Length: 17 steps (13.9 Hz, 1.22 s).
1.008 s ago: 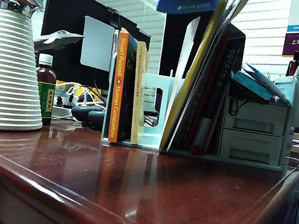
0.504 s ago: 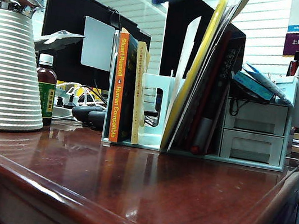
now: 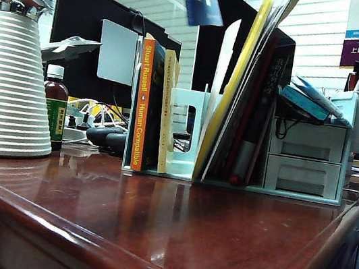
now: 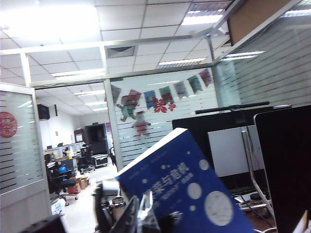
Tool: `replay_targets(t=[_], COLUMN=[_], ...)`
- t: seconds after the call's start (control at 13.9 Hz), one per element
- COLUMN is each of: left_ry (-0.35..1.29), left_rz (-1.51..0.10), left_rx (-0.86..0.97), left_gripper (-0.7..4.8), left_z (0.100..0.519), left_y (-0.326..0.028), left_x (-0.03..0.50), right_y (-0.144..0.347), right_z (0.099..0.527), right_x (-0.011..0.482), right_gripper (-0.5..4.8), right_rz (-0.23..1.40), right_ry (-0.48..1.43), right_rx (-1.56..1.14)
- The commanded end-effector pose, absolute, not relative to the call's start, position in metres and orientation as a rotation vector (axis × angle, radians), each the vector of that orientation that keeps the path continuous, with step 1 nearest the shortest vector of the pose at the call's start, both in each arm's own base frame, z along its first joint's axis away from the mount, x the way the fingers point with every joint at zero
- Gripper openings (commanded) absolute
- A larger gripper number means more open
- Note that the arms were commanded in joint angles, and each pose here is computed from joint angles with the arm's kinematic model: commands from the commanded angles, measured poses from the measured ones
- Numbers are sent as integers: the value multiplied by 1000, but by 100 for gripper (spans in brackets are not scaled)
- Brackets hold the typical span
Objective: Pick up the blue book and put it on the bookshelf.
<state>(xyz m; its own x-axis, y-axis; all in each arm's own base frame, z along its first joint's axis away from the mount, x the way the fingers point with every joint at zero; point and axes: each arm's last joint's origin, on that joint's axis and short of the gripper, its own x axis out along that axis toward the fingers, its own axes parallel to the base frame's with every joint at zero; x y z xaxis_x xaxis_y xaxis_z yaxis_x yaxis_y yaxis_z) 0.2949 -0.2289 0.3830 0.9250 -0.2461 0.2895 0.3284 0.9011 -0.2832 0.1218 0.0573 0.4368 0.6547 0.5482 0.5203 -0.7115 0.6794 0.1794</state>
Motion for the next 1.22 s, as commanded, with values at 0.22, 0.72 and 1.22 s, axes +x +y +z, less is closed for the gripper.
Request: replay_targets(t=[0.22,0.72,1.22], left_ry=[-238,-39,-270], left_rz=[-148,-218,-228], left_rx=[-384,-326,-276], left_gripper=[-6,112,239], left_z=[353,293,349], left_y=[-235,-253,-242], left_x=[337,366,347], right_y=[58,59,59], right_z=[438,435,434], right_x=[120,121,122], right_gripper=[-6,-6,-6], right_rz=[793,784,782], right_ry=[-446,-410,-394], right_rx=[384,386,385])
